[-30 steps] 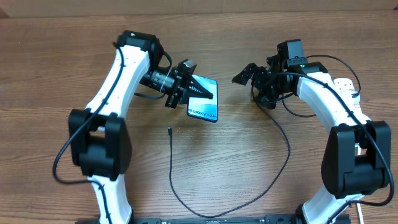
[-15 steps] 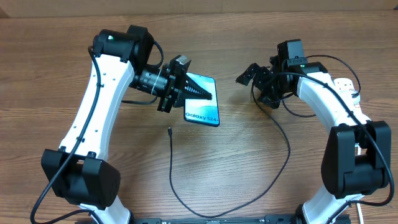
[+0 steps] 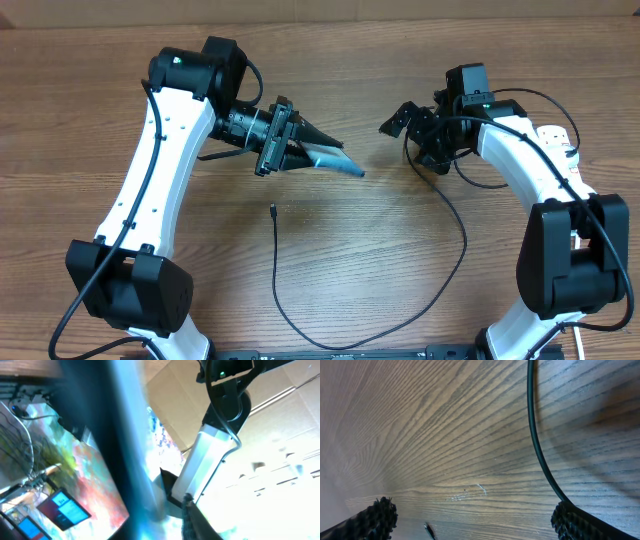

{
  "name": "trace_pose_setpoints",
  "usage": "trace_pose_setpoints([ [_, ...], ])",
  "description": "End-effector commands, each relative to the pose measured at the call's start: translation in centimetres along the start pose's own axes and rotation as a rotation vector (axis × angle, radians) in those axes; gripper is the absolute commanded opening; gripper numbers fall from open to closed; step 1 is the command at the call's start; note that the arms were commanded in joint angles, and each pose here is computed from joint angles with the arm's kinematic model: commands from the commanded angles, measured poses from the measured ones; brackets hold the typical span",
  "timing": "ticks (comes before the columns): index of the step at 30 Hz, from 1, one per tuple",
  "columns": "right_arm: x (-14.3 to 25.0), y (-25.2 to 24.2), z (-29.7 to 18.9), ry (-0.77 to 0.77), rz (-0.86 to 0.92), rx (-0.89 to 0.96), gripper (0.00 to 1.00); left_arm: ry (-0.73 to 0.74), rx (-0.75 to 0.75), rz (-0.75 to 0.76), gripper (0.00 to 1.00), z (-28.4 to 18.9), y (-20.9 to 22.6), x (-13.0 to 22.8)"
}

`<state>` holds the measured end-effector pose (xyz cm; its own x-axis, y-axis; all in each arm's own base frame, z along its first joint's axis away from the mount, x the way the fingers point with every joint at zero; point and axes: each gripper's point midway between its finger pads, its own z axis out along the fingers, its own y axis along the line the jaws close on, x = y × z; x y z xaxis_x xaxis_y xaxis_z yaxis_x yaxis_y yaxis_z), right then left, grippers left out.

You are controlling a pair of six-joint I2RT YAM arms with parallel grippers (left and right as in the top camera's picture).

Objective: Plug charger to phone and switch on socket
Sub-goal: 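Rotate the held phone with the left gripper, bottom end toward the cable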

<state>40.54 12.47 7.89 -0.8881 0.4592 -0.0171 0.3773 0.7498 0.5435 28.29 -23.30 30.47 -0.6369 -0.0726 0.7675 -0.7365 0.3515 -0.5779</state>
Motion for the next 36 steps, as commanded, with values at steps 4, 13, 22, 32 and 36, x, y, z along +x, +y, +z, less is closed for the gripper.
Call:
trace_pose_setpoints([
  [4,-0.1,-0.2,0.1,-0.007,-0.005,0.009,1.0,0.032,0.031,0.032,0.04,-0.2,-0.7,1.7],
  [13,-0.1,-0.2,0.1,-0.007,-0.005,0.009,1.0,-0.058,-0.093,0.086,0.04,0.2,1.6,0.4],
  [22,-0.1,-0.2,0.1,-0.007,-0.005,0.009,1.0,0.027,-0.114,0.133,0.04,2.6,1.7,2.4],
  [32,-0.1,-0.2,0.1,-0.007,-0.005,0.009,1.0,0.231,-0.022,0.139,0.04,4.5,0.2,7.5],
  [36,-0.1,-0.2,0.1,-0.007,-0.005,0.009,1.0,0.261,0.012,0.147,0.04,4.2,-0.3,8.5],
])
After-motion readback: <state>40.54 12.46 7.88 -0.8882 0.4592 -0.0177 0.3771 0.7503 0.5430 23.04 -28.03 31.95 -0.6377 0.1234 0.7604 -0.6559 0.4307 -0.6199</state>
